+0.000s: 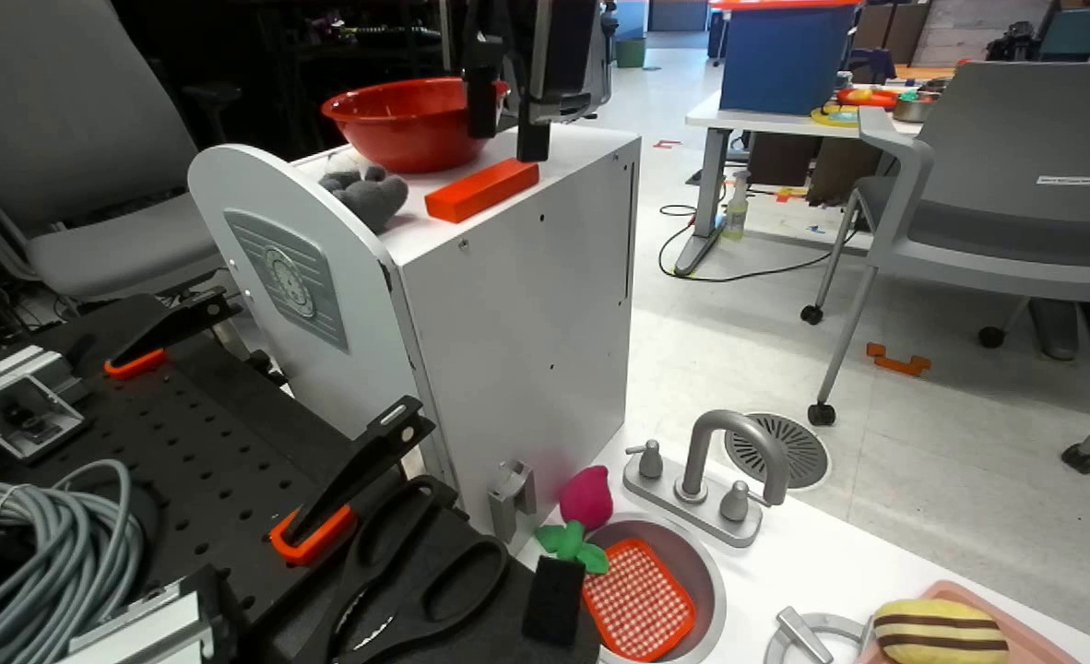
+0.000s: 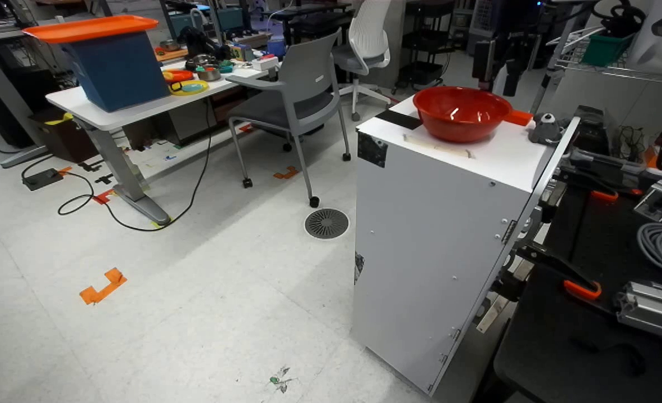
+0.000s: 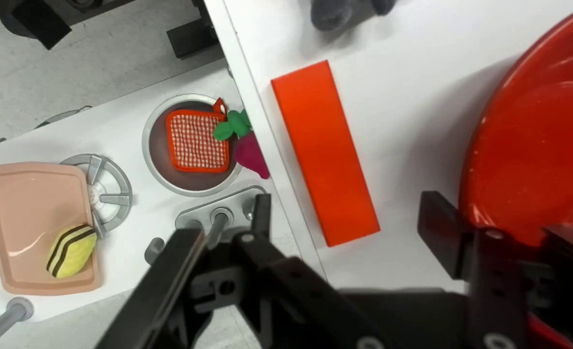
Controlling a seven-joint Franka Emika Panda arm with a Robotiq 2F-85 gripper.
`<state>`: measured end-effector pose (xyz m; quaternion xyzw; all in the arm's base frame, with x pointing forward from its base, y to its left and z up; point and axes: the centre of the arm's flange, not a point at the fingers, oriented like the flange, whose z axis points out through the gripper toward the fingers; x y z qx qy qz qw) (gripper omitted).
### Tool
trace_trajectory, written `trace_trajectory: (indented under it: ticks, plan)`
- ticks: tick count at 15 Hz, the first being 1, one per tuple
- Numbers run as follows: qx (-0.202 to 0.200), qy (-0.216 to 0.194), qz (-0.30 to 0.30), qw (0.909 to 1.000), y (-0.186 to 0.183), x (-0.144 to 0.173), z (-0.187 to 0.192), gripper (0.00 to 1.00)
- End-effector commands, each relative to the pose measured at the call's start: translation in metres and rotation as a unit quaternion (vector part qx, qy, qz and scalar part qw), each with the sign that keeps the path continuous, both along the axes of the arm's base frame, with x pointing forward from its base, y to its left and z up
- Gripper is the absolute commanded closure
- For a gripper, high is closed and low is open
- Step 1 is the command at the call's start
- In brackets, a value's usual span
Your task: Take the block out of the red bowl on top of the cabinet
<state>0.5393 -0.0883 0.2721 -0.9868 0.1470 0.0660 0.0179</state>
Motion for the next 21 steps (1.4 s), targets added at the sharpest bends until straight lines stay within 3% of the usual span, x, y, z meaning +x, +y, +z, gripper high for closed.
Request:
trace_trajectory:
  ticks: [1,9,21]
  plan:
    - [-0.008,-0.007,0.003,0.9999,0.002,0.003,0.003,0.00]
    - [-0.006,-0.022,-0.002,0.9997,0.000,-0.005,0.010,0.00]
    - [-0.028,-0.103,-0.034,0.9938,0.014,-0.050,0.050,0.00]
